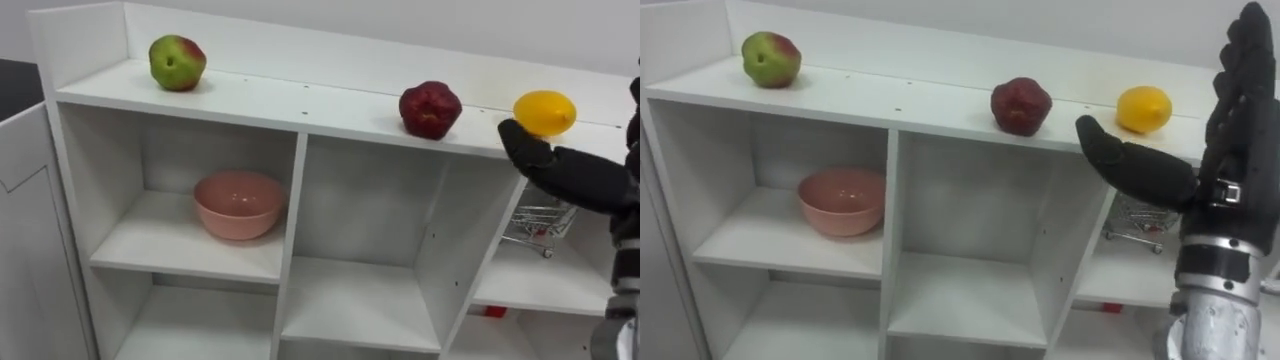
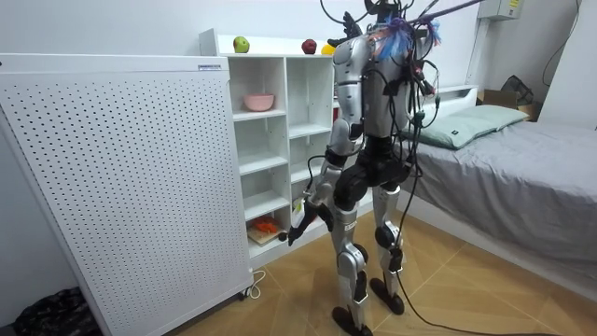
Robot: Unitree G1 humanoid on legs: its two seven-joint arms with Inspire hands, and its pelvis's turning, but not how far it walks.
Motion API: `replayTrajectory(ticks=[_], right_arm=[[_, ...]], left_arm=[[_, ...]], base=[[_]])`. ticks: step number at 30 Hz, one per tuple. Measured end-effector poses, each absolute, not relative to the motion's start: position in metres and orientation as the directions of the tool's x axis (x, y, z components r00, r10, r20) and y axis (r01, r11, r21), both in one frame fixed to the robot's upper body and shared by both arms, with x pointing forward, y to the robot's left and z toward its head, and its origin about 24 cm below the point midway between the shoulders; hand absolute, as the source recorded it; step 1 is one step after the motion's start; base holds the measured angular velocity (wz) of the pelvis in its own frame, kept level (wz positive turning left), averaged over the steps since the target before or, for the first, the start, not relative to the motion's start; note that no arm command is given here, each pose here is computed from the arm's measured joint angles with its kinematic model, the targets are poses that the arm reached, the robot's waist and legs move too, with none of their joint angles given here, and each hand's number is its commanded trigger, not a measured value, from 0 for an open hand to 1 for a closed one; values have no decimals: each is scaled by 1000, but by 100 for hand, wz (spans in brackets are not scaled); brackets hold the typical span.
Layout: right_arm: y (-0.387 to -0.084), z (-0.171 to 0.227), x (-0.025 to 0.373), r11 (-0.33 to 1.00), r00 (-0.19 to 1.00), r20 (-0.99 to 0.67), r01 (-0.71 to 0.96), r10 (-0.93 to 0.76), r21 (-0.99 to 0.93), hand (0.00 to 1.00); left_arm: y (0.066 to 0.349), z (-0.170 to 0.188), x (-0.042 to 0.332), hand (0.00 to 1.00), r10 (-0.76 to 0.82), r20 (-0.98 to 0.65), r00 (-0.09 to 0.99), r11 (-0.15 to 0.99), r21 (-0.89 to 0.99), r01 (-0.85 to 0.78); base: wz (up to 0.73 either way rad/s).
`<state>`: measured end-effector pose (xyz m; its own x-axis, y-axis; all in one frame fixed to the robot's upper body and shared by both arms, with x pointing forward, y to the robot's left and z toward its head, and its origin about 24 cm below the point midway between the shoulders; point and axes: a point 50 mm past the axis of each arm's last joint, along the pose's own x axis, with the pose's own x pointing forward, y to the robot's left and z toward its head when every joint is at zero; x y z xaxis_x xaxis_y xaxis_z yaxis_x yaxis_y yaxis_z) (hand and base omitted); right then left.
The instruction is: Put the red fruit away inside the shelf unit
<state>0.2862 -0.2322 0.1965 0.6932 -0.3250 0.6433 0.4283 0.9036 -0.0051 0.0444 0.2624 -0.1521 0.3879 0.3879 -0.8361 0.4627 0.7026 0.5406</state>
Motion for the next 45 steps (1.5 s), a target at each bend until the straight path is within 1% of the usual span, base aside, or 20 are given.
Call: replayTrajectory(ticks=[4, 8, 15, 22, 32, 38, 45], right_arm=[[-237, 199, 290, 918, 720, 628, 396, -295, -22, 0], [-243, 197, 297, 939, 770, 577, 343, -272, -14, 0], [-242, 205, 302, 952, 781, 588, 301, -210, -60, 0], [-240, 209, 304, 959, 794, 591, 258, -141, -117, 0], [-243, 201, 321, 955, 875, 483, 180, -46, -236, 0], [-251, 196, 329, 964, 895, 440, 173, -68, -203, 0], [-251, 196, 329, 965, 898, 436, 161, -57, -207, 0]], left_arm=[[268, -151, 39, 0, 388, -848, 362, 711, 525, 468], [270, -151, 37, 0, 377, -861, 342, 727, 504, 467], [270, -152, 36, 0, 368, -873, 321, 730, 485, 482], [271, -151, 38, 0, 370, -870, 326, 727, 490, 481], [273, -149, 43, 0, 377, -859, 347, 719, 508, 475], [280, -146, 44, 0, 392, -849, 353, 706, 524, 477], [287, -142, 46, 0, 405, -838, 365, 691, 542, 477]], base=[[5], [9], [0], [0], [0], [0], [2]])
